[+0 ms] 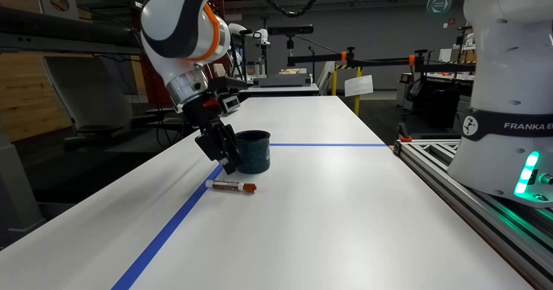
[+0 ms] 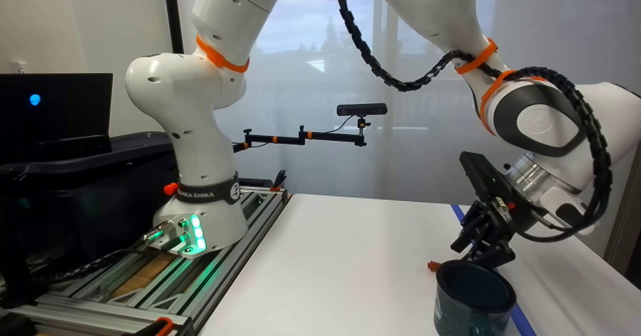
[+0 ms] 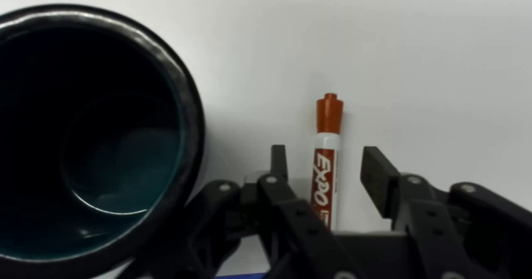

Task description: Take the red marker out of the mug.

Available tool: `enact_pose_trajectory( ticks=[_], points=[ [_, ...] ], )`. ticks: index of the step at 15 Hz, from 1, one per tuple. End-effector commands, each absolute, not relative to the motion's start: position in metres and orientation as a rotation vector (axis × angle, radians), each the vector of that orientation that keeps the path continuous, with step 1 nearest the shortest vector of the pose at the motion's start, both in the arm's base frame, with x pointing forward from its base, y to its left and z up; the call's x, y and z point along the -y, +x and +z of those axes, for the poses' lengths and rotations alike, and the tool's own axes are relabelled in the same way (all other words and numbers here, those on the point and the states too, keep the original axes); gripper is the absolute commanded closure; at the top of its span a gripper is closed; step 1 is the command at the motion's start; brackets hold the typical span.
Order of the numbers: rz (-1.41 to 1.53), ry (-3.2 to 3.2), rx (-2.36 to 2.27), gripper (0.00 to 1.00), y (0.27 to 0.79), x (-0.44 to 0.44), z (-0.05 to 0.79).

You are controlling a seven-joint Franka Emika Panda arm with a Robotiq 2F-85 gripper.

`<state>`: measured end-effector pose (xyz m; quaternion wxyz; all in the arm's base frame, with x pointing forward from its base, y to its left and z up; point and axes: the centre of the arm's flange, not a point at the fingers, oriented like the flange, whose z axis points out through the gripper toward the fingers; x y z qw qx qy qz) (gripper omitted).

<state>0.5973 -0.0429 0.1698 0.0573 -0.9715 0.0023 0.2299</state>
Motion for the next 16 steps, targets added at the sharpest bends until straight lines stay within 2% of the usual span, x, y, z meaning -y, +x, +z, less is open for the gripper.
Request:
enact_pose_trajectory(
  ticks=[1,3,4,14,16],
  points=[
    [0.645,-2.939,0.036,0.19,0.592,0.037,0.197],
    [0.606,-2.951,0.048,0.03,0.592,0.033,0.211],
    [0.592,-2.957,0.045,0.0,0.591,0.031,0.219],
    [0.096,-3.072,0.013,0.0,0.586,0.037,0.291],
    [0.087,-3.059,-0.006,0.0,0.588,0.041,0.298]
  ],
)
